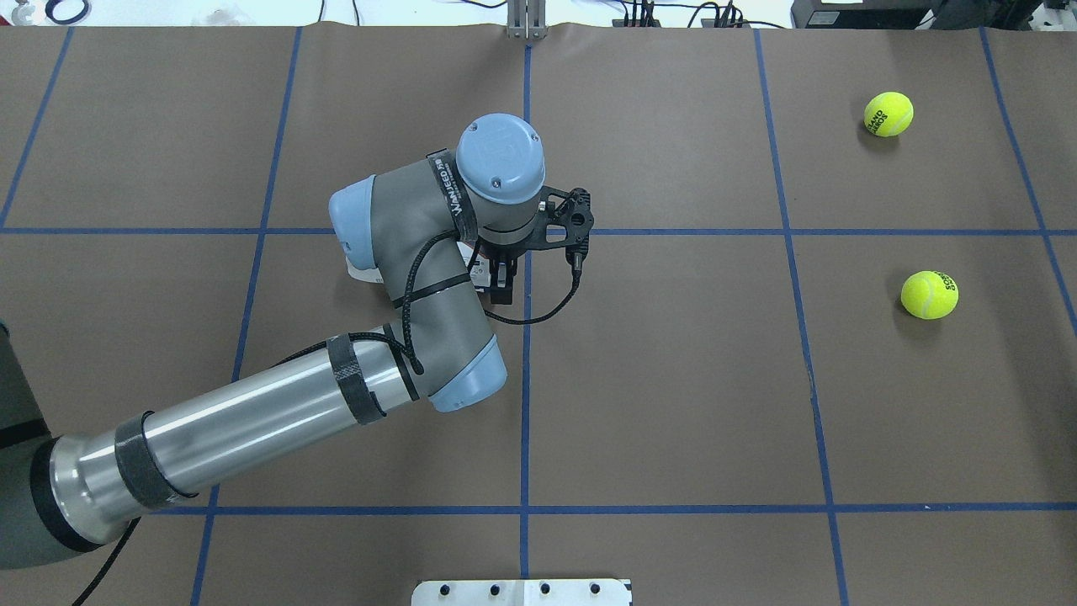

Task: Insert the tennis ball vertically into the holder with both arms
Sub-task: 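Close the left gripper on the can's rim and lift it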

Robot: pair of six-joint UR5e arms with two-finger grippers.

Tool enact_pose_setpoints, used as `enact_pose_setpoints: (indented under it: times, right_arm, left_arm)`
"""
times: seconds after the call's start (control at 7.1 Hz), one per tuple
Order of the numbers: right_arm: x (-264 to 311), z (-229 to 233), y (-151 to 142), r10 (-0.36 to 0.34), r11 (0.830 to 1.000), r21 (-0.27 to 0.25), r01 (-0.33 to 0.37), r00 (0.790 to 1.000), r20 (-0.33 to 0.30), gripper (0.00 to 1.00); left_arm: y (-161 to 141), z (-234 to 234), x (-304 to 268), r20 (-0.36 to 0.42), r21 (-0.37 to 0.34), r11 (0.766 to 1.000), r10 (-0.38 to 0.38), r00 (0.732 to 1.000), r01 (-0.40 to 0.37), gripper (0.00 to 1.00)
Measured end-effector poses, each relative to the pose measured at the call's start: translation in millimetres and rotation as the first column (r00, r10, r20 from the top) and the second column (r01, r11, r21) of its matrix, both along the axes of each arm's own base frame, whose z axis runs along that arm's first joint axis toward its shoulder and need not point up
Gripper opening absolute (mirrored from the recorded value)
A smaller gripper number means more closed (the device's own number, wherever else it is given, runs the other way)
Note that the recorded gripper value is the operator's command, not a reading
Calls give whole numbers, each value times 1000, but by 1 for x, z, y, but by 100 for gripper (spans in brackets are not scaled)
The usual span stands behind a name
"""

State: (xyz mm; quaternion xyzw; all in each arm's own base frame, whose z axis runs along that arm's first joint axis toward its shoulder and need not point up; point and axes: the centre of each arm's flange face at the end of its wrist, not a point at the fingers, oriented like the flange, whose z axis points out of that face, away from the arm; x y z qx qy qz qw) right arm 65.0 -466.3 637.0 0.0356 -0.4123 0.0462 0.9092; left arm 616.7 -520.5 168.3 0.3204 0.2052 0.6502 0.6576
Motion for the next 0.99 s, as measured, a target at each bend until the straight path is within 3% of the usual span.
enact_pose_setpoints:
  times: [0.99]
  right_arm:
    - [0, 5, 3, -5, 1000, -4, 5, 1000, 0, 100]
  left_arm:
    - [4, 11, 7, 15, -11, 1000, 8, 1000, -7, 99]
